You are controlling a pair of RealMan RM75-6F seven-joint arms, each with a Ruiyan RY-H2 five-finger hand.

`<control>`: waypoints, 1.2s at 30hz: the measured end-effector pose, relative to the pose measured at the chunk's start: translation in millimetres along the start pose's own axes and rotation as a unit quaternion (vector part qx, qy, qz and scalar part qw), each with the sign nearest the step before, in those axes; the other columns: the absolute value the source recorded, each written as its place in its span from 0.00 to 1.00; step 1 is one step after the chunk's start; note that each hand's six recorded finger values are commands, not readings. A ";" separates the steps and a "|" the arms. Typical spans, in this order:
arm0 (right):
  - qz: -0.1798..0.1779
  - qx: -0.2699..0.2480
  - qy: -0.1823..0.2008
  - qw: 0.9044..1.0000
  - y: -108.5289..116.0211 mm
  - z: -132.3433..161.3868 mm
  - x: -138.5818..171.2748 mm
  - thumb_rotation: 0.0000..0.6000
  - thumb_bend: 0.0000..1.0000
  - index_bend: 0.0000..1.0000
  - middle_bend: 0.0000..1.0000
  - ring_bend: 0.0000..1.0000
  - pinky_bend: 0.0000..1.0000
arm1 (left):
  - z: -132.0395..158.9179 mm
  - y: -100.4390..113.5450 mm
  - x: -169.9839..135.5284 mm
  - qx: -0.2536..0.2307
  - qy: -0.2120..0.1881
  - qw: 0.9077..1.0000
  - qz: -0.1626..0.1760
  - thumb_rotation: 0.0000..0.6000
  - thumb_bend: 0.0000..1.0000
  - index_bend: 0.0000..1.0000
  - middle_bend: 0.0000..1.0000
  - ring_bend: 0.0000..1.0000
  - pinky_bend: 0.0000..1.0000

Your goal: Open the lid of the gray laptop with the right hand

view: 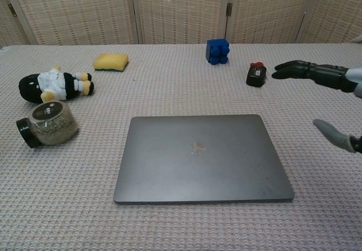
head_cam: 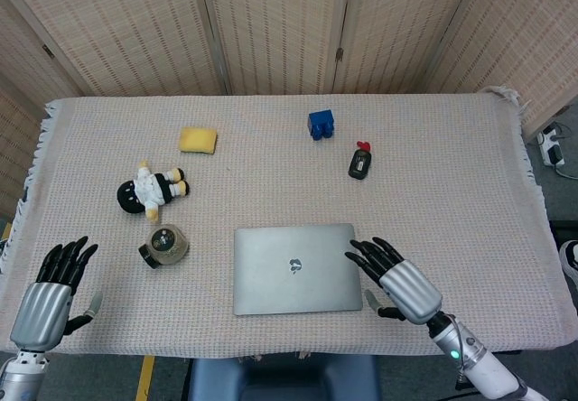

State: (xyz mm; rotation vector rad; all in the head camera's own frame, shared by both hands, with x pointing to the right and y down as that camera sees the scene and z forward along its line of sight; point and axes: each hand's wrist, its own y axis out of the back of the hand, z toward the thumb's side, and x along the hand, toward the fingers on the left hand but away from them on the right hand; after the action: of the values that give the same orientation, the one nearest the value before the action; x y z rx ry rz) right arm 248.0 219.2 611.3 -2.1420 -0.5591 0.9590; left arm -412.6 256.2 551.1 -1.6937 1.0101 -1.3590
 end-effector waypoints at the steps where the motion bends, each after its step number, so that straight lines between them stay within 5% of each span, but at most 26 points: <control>1: 0.011 0.002 0.010 1.000 -5.3 5.0 -5.9 0.79 0.52 0.00 0.00 0.05 0.00 | 0.3 0.4 -0.5 0.000 -0.001 1.000 0.000 1.00 0.46 0.10 0.04 0.05 0.00; 8: 0.076 0.011 0.071 0.995 -45.6 41.5 -48.3 0.79 0.31 0.00 0.00 0.01 0.00 | 1.8 0.8 -3.8 -0.002 -0.001 1.000 -0.004 1.00 0.46 0.10 0.04 0.05 0.00; 17: 0.097 0.060 0.099 0.989 -76.9 59.0 -83.0 0.78 0.30 0.00 0.00 0.00 0.00 | 2.0 -0.9 -5.3 -0.003 0.003 1.000 -0.010 1.00 0.46 0.10 0.04 0.05 0.00; 36: 0.103 0.099 0.094 0.985 -101.9 61.6 -118.5 0.78 0.30 0.00 0.00 0.00 0.00 | -2.1 -2.0 -6.2 -0.008 0.008 1.000 -0.008 1.00 0.46 0.10 0.04 0.05 0.00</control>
State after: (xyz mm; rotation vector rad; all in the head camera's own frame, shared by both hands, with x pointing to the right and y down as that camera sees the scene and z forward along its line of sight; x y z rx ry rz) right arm 116.2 238.2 713.8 -2.1080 -0.1456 0.8697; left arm -415.2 262.5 550.7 -1.7097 1.0206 -1.3798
